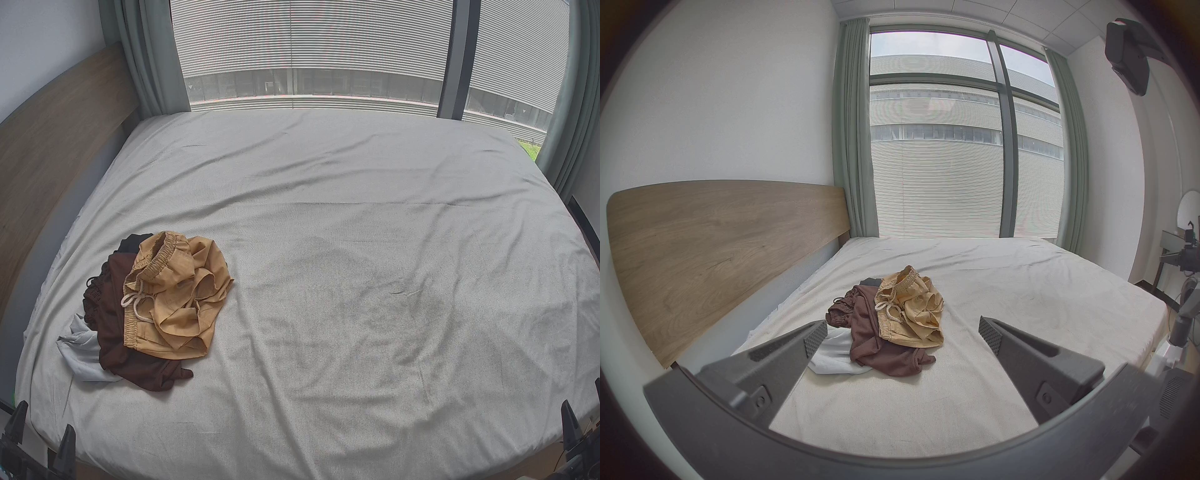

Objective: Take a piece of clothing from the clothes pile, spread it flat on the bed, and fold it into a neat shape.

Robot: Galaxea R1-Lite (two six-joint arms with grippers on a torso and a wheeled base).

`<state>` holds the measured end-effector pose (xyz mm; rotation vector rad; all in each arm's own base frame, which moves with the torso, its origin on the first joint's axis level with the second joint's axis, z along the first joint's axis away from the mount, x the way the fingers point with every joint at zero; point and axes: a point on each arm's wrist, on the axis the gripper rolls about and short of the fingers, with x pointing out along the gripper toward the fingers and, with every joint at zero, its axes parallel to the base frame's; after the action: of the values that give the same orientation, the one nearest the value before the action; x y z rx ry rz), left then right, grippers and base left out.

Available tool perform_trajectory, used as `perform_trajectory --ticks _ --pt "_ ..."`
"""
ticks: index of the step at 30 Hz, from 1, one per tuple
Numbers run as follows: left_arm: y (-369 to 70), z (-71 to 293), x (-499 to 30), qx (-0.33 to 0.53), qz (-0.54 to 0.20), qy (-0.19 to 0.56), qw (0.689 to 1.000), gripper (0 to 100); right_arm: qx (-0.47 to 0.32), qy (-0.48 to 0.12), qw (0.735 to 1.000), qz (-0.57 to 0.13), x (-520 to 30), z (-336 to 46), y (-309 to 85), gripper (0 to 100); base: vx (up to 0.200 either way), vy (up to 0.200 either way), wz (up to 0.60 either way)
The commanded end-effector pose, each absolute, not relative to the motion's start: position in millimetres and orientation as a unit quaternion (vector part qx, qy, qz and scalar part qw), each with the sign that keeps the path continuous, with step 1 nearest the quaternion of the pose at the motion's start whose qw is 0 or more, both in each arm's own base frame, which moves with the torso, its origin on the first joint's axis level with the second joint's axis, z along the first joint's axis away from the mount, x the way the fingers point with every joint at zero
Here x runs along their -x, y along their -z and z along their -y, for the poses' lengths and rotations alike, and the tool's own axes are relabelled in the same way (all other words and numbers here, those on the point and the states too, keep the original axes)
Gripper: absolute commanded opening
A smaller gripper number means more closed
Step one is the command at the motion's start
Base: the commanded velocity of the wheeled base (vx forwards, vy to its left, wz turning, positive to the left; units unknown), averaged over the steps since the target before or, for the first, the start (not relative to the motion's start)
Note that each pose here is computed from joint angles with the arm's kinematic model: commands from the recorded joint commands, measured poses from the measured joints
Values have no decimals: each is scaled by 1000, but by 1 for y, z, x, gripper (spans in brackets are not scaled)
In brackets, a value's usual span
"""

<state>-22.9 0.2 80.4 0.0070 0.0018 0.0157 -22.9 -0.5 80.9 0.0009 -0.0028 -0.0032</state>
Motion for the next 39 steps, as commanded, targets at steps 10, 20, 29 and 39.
perform_trajectory --ticks 10,20,29,39 --pt "-75 0 23 -3 -2 -8 1000 100 3 2 1000 0 23 1 -76 100 0 0 0" --pt "-75 0 23 -4 -2 -4 1000 100 0 7 1000 0 23 1 -76 100 0 0 0" --pt "-75 0 23 -6 0 -2 1000 100 0 6 1000 0 23 1 -76 100 0 0 0" --pt "-76 0 23 -8 1 3 1000 100 1 6 1000 -1 23 1 -76 100 0 0 0"
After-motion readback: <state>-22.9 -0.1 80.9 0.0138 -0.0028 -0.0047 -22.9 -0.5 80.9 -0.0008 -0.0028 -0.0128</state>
